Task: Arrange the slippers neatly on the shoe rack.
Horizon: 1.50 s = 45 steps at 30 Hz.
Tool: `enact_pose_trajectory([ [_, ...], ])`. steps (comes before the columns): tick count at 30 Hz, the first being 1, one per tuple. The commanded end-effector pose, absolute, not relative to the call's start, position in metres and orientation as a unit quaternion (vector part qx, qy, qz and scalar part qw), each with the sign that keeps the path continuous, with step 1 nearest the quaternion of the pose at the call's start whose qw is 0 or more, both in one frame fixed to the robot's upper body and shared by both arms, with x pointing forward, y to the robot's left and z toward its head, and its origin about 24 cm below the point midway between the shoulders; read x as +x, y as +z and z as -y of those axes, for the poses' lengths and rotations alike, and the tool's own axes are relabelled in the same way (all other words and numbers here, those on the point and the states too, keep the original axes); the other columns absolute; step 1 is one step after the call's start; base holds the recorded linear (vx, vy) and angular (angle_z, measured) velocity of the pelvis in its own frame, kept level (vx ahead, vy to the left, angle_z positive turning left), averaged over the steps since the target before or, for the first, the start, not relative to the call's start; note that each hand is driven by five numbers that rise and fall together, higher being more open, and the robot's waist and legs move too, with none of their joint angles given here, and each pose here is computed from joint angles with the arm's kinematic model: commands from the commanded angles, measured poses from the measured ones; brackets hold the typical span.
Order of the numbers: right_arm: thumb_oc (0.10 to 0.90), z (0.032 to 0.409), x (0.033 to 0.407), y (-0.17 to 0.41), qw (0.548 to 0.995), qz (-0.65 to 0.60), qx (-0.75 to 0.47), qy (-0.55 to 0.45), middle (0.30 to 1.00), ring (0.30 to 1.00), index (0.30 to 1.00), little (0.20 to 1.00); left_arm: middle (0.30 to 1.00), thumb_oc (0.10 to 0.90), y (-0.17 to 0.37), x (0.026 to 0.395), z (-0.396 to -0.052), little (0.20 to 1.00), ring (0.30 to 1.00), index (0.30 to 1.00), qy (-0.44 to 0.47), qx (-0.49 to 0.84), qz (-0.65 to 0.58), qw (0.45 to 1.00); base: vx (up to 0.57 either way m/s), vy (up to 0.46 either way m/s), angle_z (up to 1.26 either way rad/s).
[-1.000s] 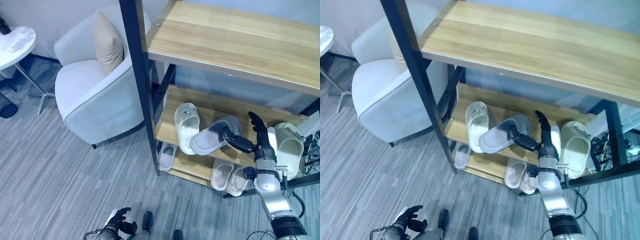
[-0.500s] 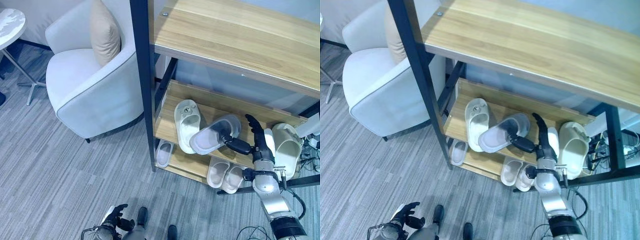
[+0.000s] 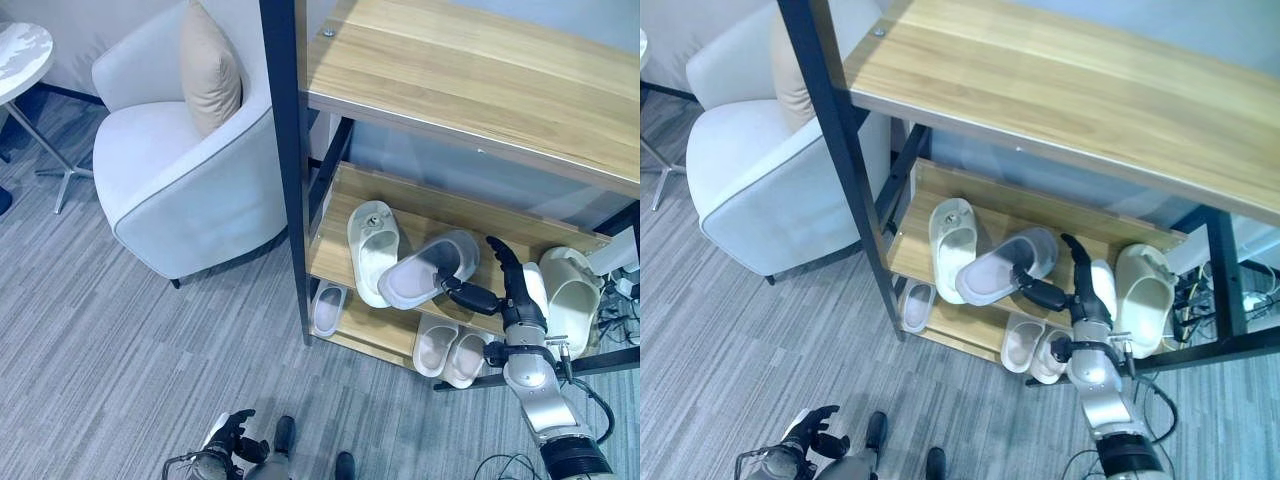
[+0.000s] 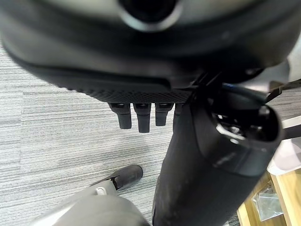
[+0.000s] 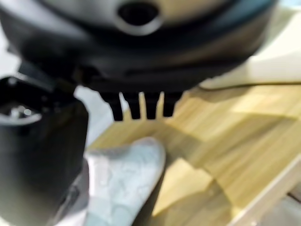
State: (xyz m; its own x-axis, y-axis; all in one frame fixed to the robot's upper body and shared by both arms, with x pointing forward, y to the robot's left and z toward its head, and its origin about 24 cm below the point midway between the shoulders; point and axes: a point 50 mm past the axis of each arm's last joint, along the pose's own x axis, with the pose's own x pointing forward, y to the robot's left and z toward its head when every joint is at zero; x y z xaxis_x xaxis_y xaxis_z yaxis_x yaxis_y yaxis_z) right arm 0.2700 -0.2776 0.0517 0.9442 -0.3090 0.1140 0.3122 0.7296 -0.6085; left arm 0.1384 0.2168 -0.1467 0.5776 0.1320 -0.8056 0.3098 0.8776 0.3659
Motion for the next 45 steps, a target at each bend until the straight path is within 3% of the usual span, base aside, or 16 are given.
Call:
enact_pose_trajectory([
  [1, 0.800, 0.285, 0.282, 0.097, 0.918, 0.097, -0.324, -0.206, 0.900, 0.900, 0.900, 0.900, 0.900, 0.800, -0.163, 0.110, -0.195, 0.900, 0.900, 0.900, -0.085, 0.225, -0.514, 0.823, 0.00, 0.000, 0.00],
  [20, 0.800, 0.286, 0.292, 0.110, 0.925, 0.117, -0.276, -0.233, 0.900, 0.900, 0.900, 0.900, 0.900, 0.800, -0.158, 0.126, -0.197, 0.900, 0.900, 0.900, -0.068, 0.224, -0.498, 0.835, 0.01, 0.000, 0.00],
  [21, 0.712, 0.286, 0.292, 0.110, 0.925, 0.117, -0.276, -0.233, 0.768, 0.768, 0.768, 0.768, 0.900, 0.800, -0.158, 0.126, -0.197, 0.900, 0.900, 0.900, -0.068, 0.224, -0.498, 0.835, 0.03, -0.001, 0.00],
  [22, 0.593, 0.287, 0.292, 0.110, 0.924, 0.117, -0.277, -0.236, 0.589, 0.589, 0.589, 0.589, 0.900, 0.800, -0.158, 0.126, -0.197, 0.900, 0.900, 0.900, -0.066, 0.223, -0.498, 0.836, 0.00, 0.000, 0.00],
  [26, 0.482, 0.291, 0.291, 0.111, 0.921, 0.118, -0.276, -0.250, 0.422, 0.422, 0.422, 0.422, 0.900, 0.800, -0.158, 0.126, -0.198, 0.900, 0.900, 0.900, -0.062, 0.223, -0.499, 0.835, 0.00, 0.000, 0.00],
  [27, 0.477, 0.291, 0.290, 0.111, 0.921, 0.117, -0.276, -0.250, 0.415, 0.415, 0.415, 0.415, 0.900, 0.800, -0.158, 0.126, -0.198, 0.900, 0.900, 0.900, -0.062, 0.223, -0.499, 0.835, 0.00, 0.000, 0.00],
  [28, 0.424, 0.292, 0.290, 0.110, 0.920, 0.116, -0.275, -0.253, 0.335, 0.335, 0.335, 0.335, 0.900, 0.800, -0.158, 0.126, -0.198, 0.900, 0.900, 0.900, -0.061, 0.224, -0.499, 0.835, 0.00, 0.000, 0.00],
  [30, 0.400, 0.294, 0.287, 0.110, 0.918, 0.118, -0.278, -0.258, 0.300, 0.300, 0.300, 0.300, 0.900, 0.800, -0.158, 0.127, -0.198, 0.900, 0.900, 0.900, -0.060, 0.223, -0.498, 0.836, 0.02, 0.008, -0.01],
  [39, 0.400, 0.296, 0.274, 0.115, 0.907, 0.141, -0.293, -0.269, 0.300, 0.300, 0.300, 0.300, 0.900, 0.800, -0.159, 0.123, -0.200, 0.900, 0.900, 0.900, -0.057, 0.224, -0.501, 0.834, 0.00, 0.001, 0.00],
  [45, 0.400, 0.284, 0.267, 0.127, 0.902, 0.179, -0.330, -0.215, 0.300, 0.300, 0.300, 0.300, 0.900, 0.800, -0.159, 0.121, -0.202, 0.900, 0.900, 0.900, -0.061, 0.226, -0.502, 0.832, -0.01, 0.007, -0.03],
])
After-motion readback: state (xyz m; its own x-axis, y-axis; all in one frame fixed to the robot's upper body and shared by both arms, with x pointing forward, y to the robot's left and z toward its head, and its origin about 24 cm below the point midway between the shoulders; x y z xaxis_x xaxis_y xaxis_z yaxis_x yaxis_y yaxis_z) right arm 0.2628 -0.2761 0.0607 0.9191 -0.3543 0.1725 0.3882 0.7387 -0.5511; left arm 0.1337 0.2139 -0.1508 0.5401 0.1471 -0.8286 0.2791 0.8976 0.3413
